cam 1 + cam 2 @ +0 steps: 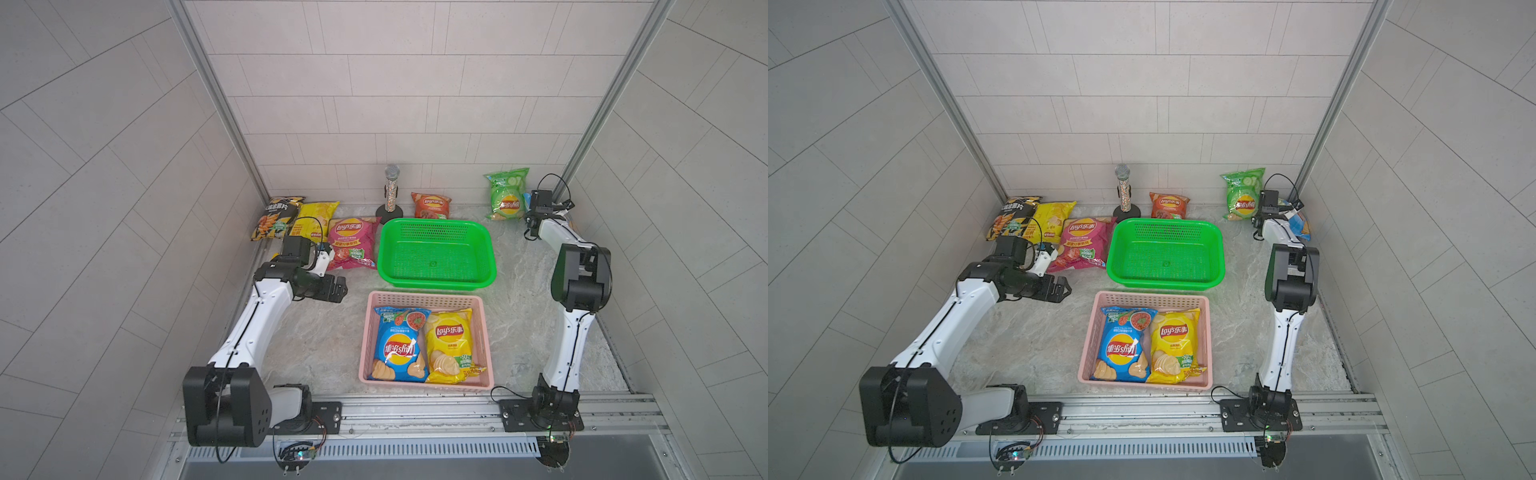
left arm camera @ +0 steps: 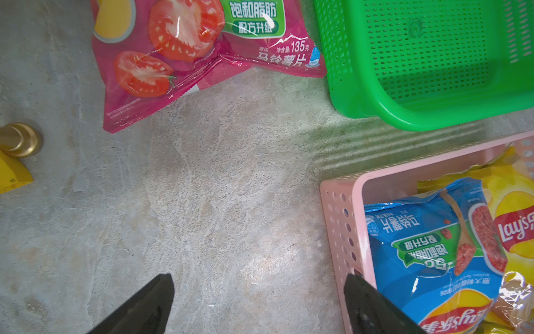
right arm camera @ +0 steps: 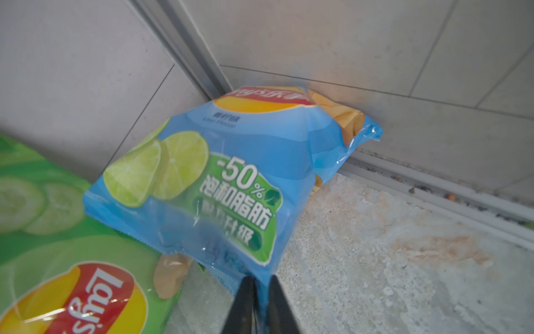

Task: Put the potato chips into the basket
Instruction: Pick up the potato chip from the corner of the board.

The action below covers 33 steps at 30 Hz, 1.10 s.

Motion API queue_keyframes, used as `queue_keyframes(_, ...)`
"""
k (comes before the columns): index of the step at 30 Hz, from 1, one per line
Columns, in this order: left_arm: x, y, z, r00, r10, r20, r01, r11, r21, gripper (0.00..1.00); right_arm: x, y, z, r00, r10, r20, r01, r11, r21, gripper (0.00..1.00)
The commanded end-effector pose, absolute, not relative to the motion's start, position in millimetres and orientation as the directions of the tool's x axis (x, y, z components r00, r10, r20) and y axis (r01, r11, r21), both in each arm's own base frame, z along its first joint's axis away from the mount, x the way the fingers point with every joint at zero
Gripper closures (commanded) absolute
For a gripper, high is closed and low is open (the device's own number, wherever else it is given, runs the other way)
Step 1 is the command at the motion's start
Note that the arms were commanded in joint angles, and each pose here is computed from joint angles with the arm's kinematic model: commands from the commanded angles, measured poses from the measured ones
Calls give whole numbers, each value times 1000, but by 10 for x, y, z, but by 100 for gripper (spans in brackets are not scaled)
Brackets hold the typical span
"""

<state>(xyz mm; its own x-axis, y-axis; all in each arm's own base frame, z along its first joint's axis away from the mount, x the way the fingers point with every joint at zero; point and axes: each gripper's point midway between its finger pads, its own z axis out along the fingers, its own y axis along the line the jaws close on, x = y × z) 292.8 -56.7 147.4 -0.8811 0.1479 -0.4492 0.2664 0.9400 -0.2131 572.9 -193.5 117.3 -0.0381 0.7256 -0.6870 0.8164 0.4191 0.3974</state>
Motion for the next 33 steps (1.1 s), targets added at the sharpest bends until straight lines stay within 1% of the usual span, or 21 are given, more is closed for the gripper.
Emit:
queue_keyframes(1, 2898, -540, 1468, -883, 156, -443, 269, 942, -203, 1, 5691, -1898, 1322, -48, 703, -710, 806, 446, 388, 100)
queue_keyframes(6, 2901, -541, 1466, -883, 154, -443, 268, 941, -206, 0, 5536, -1842, 1701, -29, 682, -731, 775, 477, 414, 100)
queue_keyframes(11, 2898, -537, 1485, -880, 156, -449, 269, 942, -200, 1, 5348, -1705, 2067, -44, 674, -737, 723, 531, 442, 100)
queue_keyframes(18, 2898, -549, 1506, -876, 156, -457, 273, 940, -204, 1, 5072, -1267, 2421, -164, 657, -736, 604, 657, 452, 100)
queue_keyframes(23, 2891, -549, 1535, -871, 155, -466, 275, 940, -201, 0, 4720, -912, 2637, -244, 593, -767, 536, 742, 403, 100)
queue_keyframes(26, 2885, -548, 1556, -868, 155, -472, 277, 940, -200, 1, 4528, -621, 2795, -291, 566, -771, 447, 793, 413, 100)
queue_keyframes(29, 2888, -550, 1564, -867, 154, -475, 276, 940, -200, 1, 4303, -290, 2963, -369, 510, -777, 352, 851, 391, 100)
queue_keyframes(33, 2881, -556, 1574, -865, 153, -477, 278, 939, -203, 0, 3958, 245, 3173, -460, 432, -776, 170, 900, 401, 100)
